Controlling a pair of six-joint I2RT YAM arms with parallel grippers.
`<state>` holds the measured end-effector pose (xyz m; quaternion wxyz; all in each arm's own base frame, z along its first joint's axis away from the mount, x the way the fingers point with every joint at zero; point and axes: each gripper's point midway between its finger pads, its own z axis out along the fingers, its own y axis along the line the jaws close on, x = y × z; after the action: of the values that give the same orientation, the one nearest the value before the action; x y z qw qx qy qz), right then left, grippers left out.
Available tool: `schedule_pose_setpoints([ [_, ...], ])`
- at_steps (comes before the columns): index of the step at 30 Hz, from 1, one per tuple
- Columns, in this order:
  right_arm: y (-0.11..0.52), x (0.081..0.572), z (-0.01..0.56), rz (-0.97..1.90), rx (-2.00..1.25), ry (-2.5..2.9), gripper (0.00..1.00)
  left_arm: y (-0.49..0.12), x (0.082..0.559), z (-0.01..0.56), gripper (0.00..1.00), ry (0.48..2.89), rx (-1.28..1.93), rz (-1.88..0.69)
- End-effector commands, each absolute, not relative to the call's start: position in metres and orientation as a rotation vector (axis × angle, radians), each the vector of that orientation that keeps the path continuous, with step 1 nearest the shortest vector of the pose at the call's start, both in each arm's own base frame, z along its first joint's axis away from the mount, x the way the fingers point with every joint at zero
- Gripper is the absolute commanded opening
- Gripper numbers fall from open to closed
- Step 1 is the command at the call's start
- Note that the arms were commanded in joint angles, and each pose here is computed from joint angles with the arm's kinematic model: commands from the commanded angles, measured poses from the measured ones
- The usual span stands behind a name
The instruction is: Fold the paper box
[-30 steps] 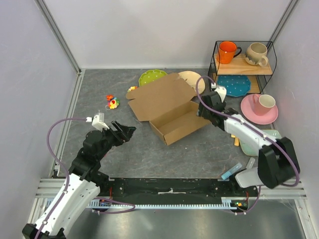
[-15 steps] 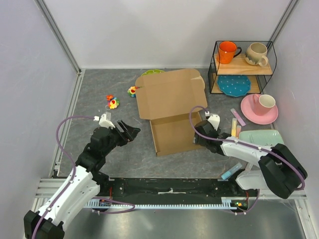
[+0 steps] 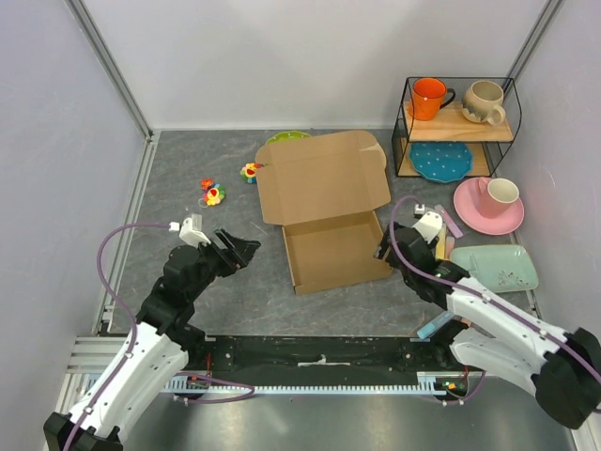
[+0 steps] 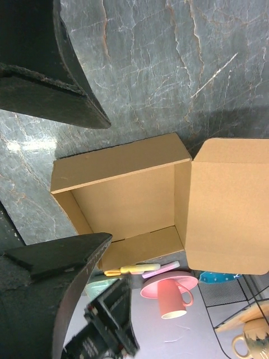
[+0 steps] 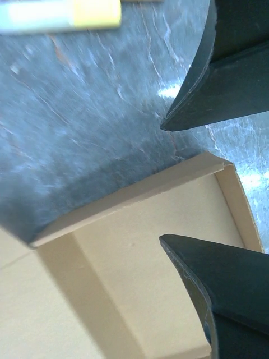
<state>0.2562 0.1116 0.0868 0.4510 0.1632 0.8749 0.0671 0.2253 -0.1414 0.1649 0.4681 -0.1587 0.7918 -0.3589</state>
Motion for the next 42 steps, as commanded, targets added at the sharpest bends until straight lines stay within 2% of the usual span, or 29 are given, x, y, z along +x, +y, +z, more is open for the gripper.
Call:
schedule_pose_setpoints([
  [1, 0.068, 0.265, 0.155, -0.004, 0.564, 1.999, 0.82, -0.137, 0.224, 0.174, 0.81, 1.910, -0.428, -0.886],
  [5, 0.006, 0.280, 0.153, -0.143, 0.761, 2.040, 0.82, -0.138, 0.224, 0.175, 0.81, 1.893, -0.447, -0.905],
  [10, -0.022, 0.295, 0.106, -0.182, 0.859, 2.223, 0.77, -0.141, 0.223, 0.170, 0.81, 1.899, -0.453, -0.929],
  [14, -0.028, 0.307, 0.098, -0.227, 0.839, 2.227, 0.73, -0.142, 0.220, 0.172, 0.81, 1.891, -0.434, -0.945],
  [20, -0.039, 0.324, 0.100, -0.318, 0.816, 2.203, 0.73, -0.145, 0.218, 0.175, 0.81, 1.887, -0.408, -0.964],
  [25, -0.042, 0.328, 0.073, -0.374, 0.801, 2.270, 0.74, -0.145, 0.219, 0.173, 0.81, 1.879, -0.406, -0.965],
  [42, -0.037, 0.348, 0.021, -0.226, 0.788, 2.371, 0.79, -0.151, 0.216, 0.175, 0.82, 1.846, -0.375, -1.021],
])
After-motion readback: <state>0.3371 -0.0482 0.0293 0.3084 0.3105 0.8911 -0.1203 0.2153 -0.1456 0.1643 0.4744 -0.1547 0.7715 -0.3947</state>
